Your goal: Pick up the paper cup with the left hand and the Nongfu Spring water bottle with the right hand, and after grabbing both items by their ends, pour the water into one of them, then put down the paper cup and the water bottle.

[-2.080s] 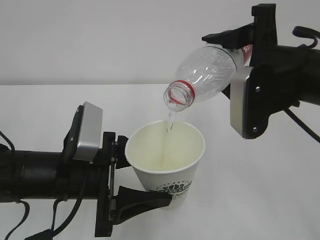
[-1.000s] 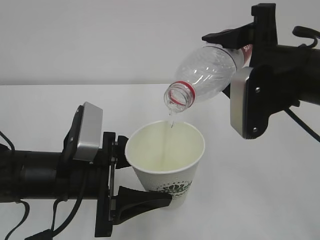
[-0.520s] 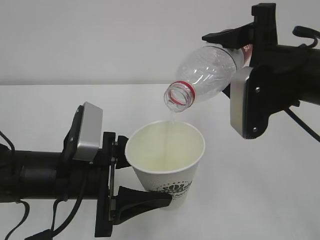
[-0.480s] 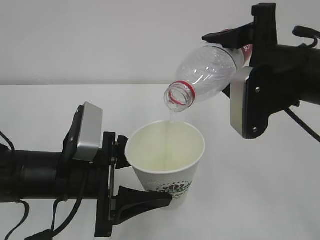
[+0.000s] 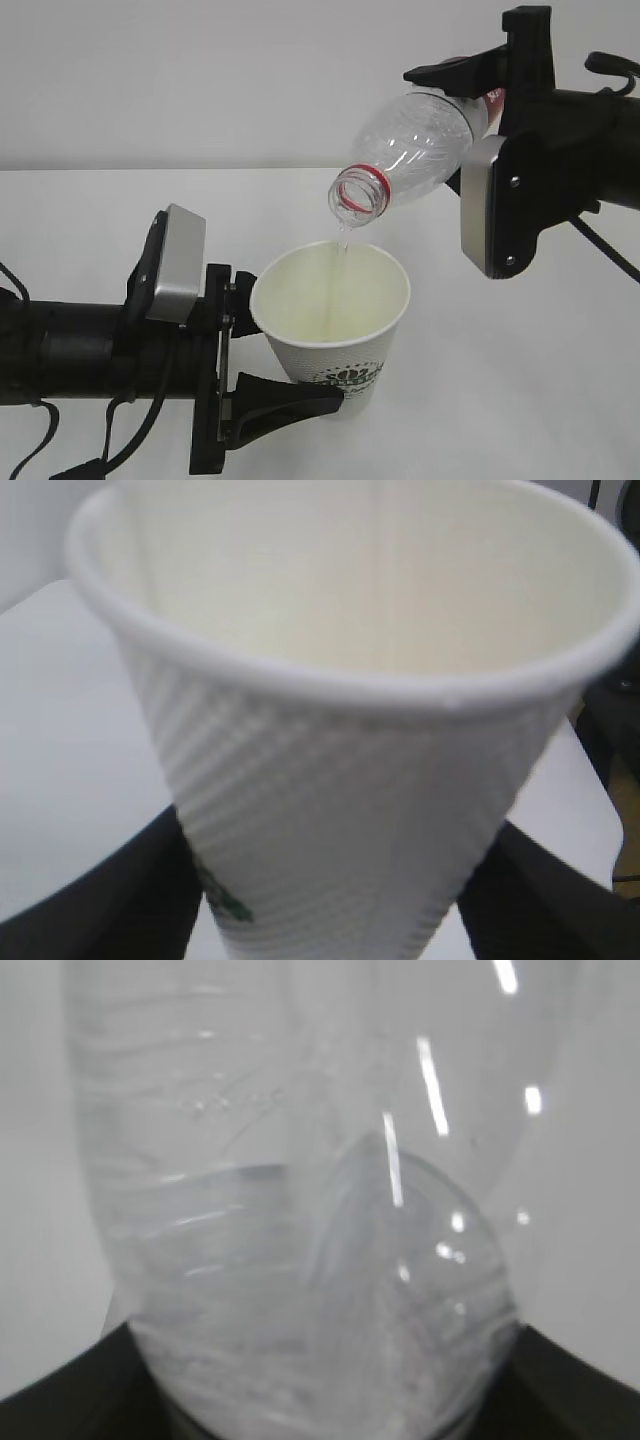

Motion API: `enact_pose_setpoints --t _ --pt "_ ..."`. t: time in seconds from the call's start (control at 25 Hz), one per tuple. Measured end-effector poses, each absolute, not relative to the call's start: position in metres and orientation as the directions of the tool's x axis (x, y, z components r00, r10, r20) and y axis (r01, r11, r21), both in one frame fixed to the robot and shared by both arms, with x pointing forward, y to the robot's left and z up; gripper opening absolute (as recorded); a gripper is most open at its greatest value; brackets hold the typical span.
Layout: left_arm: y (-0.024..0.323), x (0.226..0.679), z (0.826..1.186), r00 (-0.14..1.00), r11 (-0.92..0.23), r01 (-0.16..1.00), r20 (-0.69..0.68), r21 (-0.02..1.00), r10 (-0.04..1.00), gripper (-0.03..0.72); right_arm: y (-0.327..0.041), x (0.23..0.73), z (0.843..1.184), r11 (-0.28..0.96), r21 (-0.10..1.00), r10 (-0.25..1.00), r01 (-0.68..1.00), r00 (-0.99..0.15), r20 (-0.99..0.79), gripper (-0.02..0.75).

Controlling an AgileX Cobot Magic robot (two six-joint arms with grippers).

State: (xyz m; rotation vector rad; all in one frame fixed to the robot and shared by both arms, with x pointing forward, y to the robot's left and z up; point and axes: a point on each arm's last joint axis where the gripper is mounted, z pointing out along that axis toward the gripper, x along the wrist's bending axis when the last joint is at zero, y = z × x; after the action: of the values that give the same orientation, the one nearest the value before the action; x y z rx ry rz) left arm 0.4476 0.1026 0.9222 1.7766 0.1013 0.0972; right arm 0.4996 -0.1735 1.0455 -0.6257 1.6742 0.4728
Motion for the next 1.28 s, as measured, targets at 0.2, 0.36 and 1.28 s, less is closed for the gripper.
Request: enact_pose_setpoints --t 0.2,0.36,1.28 --pt "0.1026 0.4476 0.9222 0.992 -0.206 0.015 0.010 0.978 0.122 0.543 -0.1734 0.4995 1.0457 0.769 -0.034 -0.147 -0.638 -0.125 -0.981 0.503" --pt "0.1026 0.4476 0.9222 0.992 -0.206 0.015 0.010 0.978 0.122 0.543 -0.1732 0.4995 1.0460 0.768 -0.034 -0.145 -0.640 -0.122 -0.982 0.503" --pt "0.1026 0.4476 0.9222 0.992 -0.206 0.015 0.010 0.978 0.122 0.543 -0.1733 0.4996 1.0461 0.769 -0.031 -0.142 -0.638 -0.123 -0.982 0.503"
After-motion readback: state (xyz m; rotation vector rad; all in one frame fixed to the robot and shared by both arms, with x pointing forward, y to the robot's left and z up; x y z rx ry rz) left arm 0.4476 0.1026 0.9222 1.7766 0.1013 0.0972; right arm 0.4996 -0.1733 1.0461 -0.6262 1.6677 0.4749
